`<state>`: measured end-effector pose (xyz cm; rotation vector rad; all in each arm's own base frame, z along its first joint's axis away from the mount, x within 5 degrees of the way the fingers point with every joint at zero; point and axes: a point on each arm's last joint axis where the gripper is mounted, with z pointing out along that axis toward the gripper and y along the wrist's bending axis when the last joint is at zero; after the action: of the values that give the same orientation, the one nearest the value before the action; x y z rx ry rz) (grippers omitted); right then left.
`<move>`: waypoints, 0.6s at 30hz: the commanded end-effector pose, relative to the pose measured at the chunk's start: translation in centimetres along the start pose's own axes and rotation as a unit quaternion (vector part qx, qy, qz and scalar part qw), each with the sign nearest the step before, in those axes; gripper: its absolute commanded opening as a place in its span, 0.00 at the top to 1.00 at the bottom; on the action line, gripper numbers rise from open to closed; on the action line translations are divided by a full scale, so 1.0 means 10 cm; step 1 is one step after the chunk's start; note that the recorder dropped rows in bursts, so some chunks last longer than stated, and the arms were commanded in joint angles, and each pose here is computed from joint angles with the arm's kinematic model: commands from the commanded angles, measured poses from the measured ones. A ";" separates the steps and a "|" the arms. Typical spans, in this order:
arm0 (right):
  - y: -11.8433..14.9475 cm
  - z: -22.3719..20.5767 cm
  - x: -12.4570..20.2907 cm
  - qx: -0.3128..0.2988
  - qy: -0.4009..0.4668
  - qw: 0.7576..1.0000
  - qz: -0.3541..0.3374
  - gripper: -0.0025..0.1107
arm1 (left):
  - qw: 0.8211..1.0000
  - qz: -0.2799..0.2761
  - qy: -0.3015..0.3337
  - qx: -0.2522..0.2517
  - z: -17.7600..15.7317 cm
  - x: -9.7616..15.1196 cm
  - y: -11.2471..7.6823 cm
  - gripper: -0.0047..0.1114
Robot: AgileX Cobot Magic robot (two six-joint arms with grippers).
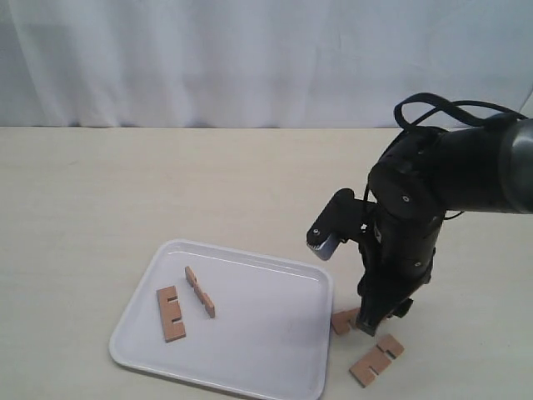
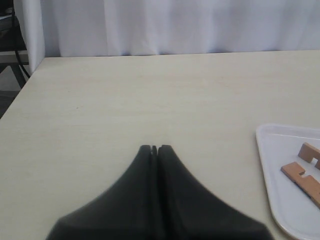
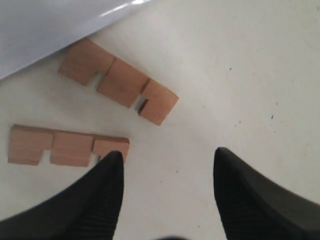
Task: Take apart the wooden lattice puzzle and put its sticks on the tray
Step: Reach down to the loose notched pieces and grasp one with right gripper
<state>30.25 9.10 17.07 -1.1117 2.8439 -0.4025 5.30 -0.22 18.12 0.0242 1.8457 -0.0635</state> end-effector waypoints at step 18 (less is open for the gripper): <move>-0.23 0.26 -0.03 -0.110 -0.040 0.984 -0.132 0.52 | 1.000 0.002 -0.004 -0.001 0.00 0.00 0.00 0.96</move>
<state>32.18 6.84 15.09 -1.3785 2.8207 -0.1293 5.30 -0.22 18.12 0.0242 1.8457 -0.0635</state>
